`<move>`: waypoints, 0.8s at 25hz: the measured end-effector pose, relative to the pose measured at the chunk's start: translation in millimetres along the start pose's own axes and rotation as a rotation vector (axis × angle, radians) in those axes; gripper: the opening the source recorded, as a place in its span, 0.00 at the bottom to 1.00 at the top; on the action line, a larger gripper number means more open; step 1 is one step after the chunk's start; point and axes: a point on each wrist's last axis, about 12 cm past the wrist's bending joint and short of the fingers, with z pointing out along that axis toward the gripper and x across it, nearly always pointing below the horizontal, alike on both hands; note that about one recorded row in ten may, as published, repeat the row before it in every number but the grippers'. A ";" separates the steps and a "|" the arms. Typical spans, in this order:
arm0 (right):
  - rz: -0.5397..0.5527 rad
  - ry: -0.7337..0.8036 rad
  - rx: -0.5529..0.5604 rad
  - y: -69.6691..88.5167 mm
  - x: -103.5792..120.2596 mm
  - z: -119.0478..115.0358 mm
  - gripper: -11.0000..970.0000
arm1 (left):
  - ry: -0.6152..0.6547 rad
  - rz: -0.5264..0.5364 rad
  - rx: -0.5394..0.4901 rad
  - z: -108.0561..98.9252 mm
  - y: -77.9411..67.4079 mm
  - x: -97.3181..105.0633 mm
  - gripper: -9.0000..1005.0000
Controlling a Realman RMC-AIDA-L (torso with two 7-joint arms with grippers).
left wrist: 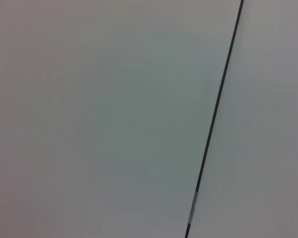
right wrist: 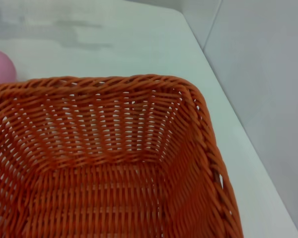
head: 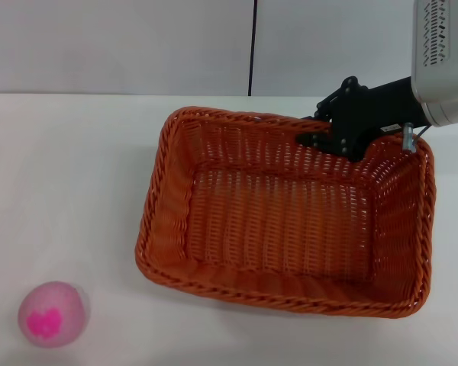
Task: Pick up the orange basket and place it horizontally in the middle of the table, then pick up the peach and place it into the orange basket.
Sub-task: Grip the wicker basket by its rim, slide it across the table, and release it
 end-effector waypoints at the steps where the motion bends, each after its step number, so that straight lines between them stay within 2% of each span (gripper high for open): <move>1: -0.004 -0.004 -0.003 0.5 -0.6 0.7 0.18 | 0.000 -0.001 0.000 0.0 0.0 0.0 0.84; 7: -0.036 -0.002 -0.037 6.1 -5.3 9.2 0.19 | 0.001 -0.003 0.002 -0.2 -0.5 0.3 0.84; 11: -0.034 0.001 -0.016 4.4 -6.2 9.4 0.20 | -0.001 -0.004 0.008 -1.3 -1.5 0.2 0.84; 16: -0.038 -0.003 0.002 3.1 -7.1 8.2 0.42 | -0.005 -0.006 0.010 -3.6 -1.6 -0.4 0.84; 20: -0.056 -0.002 0.017 3.6 -8.2 5.1 0.51 | 0.000 -0.007 0.021 -3.7 -3.0 0.2 0.84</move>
